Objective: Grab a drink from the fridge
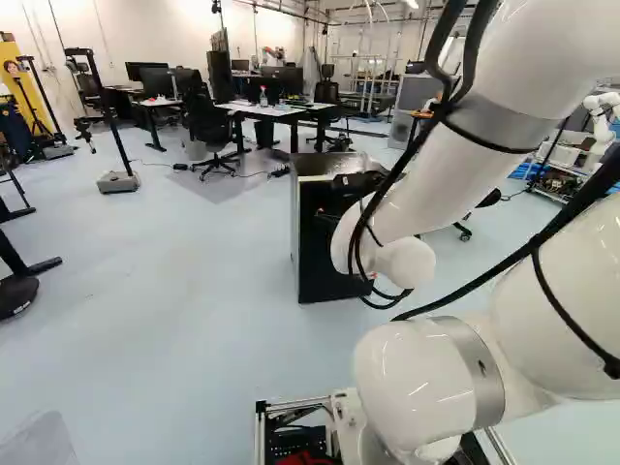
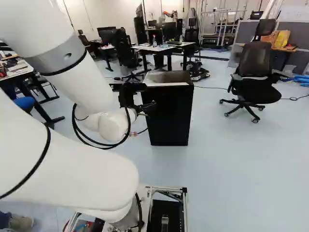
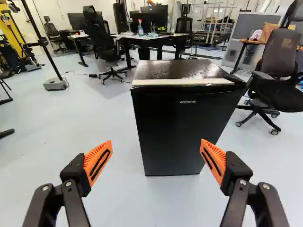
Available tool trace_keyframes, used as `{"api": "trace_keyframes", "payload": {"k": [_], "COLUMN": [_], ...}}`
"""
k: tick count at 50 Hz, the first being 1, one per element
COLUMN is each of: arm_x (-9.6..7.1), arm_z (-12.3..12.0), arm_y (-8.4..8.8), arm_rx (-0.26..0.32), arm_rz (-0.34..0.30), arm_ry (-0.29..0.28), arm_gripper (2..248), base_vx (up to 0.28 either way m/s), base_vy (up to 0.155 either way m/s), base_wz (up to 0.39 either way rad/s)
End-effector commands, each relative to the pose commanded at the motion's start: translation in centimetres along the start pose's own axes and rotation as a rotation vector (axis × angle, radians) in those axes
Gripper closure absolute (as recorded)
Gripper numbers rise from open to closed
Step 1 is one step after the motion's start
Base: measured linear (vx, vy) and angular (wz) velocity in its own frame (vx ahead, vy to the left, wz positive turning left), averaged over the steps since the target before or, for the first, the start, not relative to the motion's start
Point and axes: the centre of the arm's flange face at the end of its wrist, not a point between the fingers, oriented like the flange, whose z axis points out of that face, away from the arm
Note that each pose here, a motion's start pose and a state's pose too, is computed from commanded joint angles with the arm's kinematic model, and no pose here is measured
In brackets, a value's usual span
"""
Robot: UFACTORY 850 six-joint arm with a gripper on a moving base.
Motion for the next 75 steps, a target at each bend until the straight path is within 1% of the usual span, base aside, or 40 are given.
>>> {"api": "trace_keyframes", "payload": {"k": [75], "arm_x": [0.0], "arm_z": [0.0], "arm_y": [0.0], "arm_rx": [0.0], "arm_rz": [0.0], "arm_ry": [0.0], "arm_gripper": [3], "base_vx": [0.041], "base_vy": [0.043], "base_wz": [-0.009]}}
